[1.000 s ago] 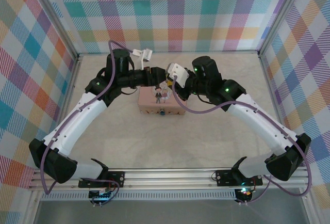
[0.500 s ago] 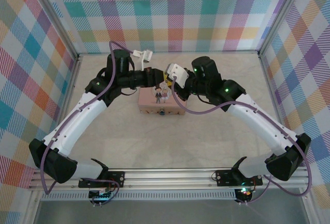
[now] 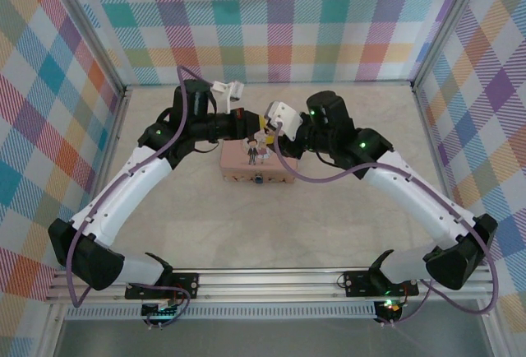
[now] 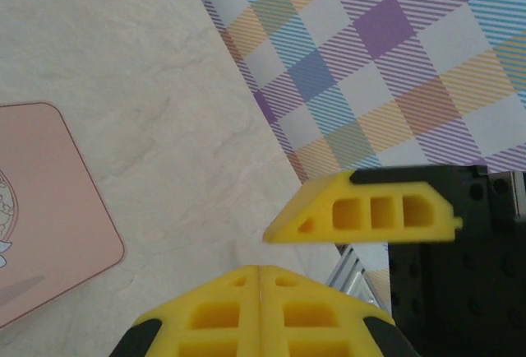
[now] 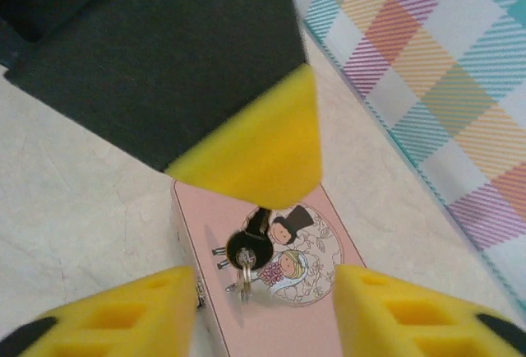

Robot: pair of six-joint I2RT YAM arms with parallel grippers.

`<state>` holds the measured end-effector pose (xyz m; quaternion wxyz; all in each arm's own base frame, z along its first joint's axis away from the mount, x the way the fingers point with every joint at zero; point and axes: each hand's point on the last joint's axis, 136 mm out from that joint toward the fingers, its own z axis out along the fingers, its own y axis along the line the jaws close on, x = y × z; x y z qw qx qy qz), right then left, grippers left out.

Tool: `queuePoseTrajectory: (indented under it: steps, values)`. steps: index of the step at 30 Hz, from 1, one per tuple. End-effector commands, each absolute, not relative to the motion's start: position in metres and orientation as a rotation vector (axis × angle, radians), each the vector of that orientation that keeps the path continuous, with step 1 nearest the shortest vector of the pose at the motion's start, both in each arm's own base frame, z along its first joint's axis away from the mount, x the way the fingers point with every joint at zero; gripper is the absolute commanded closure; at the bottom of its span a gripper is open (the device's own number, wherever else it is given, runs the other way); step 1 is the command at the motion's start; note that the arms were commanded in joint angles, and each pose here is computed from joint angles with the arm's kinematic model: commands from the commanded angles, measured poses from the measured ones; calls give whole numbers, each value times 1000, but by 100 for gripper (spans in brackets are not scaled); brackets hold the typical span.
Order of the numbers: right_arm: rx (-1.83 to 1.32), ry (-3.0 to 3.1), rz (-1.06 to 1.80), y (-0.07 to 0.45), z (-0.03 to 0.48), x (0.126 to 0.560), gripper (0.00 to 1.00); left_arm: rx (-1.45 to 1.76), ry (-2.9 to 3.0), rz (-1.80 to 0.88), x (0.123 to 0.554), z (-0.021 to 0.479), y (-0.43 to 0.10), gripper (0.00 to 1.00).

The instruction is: Unlock a padlock with a key

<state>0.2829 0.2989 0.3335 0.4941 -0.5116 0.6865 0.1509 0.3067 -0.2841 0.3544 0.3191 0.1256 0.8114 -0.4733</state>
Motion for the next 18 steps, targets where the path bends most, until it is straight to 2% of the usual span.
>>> queuePoseTrajectory:
  steps: [1, 6, 12, 14, 15, 16, 18]
  values:
    - [-1101, 1651, 385, 285, 351, 282, 43, 370, 2077, -1211, 301, 368, -281, 100]
    - [-871, 1718, 578, 260, 356, 286, 34, 381, 2071, -1159, 303, 366, -276, 100]
    - [-570, 1842, 906, 236, 350, 305, 33, 361, 2074, -1101, 309, 358, -272, 100]
    - [-507, 1833, 1019, 234, 350, 309, 23, 356, 2080, -1094, 312, 354, -272, 100]
    - [-492, 1824, 1069, 235, 349, 309, 14, 354, 2082, -1096, 312, 353, -272, 100]
    - [-483, 1815, 1101, 236, 349, 310, 1, 353, 2085, -1098, 313, 351, -273, 100]
    - [-424, 1834, 1115, 234, 344, 317, 0, 353, 2085, -1104, 314, 348, -274, 100]
